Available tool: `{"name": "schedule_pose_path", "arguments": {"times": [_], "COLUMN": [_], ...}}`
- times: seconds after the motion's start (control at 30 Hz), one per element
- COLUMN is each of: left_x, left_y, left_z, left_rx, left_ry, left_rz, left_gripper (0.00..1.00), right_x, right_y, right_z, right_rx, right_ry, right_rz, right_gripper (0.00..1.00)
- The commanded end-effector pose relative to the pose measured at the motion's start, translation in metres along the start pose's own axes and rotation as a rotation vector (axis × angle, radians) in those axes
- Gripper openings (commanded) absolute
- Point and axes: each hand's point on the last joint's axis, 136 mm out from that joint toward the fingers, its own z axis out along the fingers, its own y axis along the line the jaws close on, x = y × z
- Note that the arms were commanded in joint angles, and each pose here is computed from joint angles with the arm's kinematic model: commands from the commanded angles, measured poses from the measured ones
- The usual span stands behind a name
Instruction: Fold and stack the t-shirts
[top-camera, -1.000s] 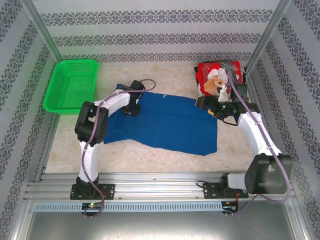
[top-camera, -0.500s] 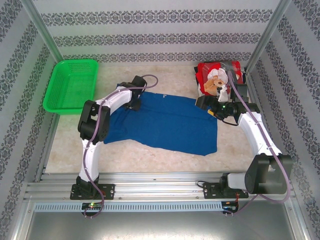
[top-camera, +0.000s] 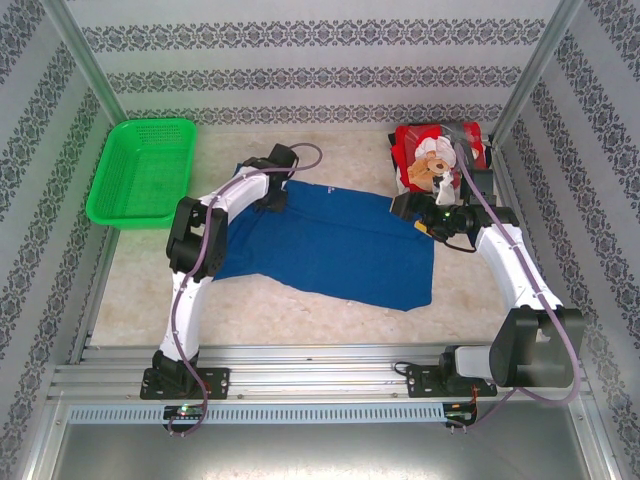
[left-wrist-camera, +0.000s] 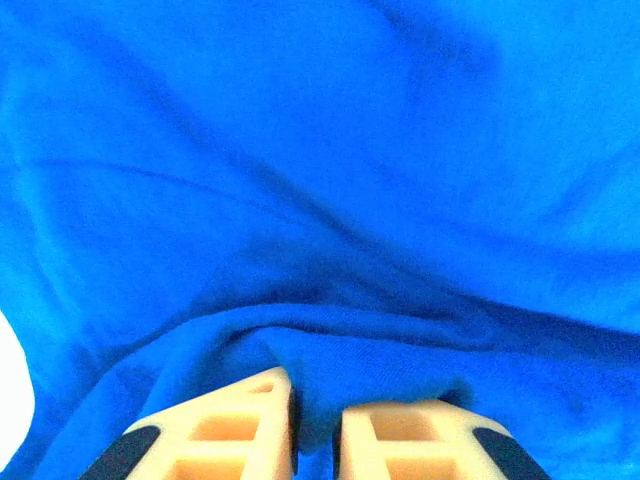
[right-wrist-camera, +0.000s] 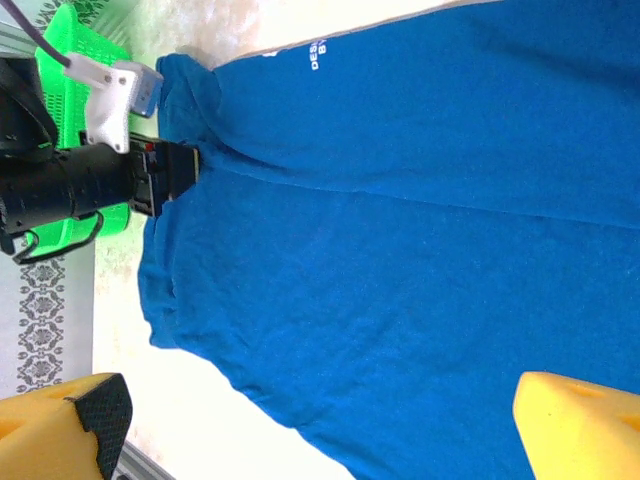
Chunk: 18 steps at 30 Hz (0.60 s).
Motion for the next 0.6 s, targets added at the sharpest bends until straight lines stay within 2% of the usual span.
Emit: {"name": "schedule_pose_path", "arguments": {"times": [0.0, 0.3, 0.57], "left_x": [-0.002, -0.009, -0.030], "left_y": [0.005, 0.009, 0.026], "left_z": [-0.002, 0.003, 0.005], "left_rx": [0.017, 0.051, 0.021], "left_ry": [0.023, 0.031, 0.001], "left_rz": [0.034, 0.058, 0.054], "left_gripper": [0.18, 0.23, 0.34], "right_x": [0.005, 0.008, 0.012], "right_y": [0.005, 0.002, 0.000], "right_z": [0.004, 0.007, 0.011], "right_rx": [-0.031, -0.031, -0.030], "right_ry": [0.023, 0.038, 0.059], "right_rz": [-0.003, 0.006, 0.016], "right_gripper": [0.98, 0.98, 0.98]}}
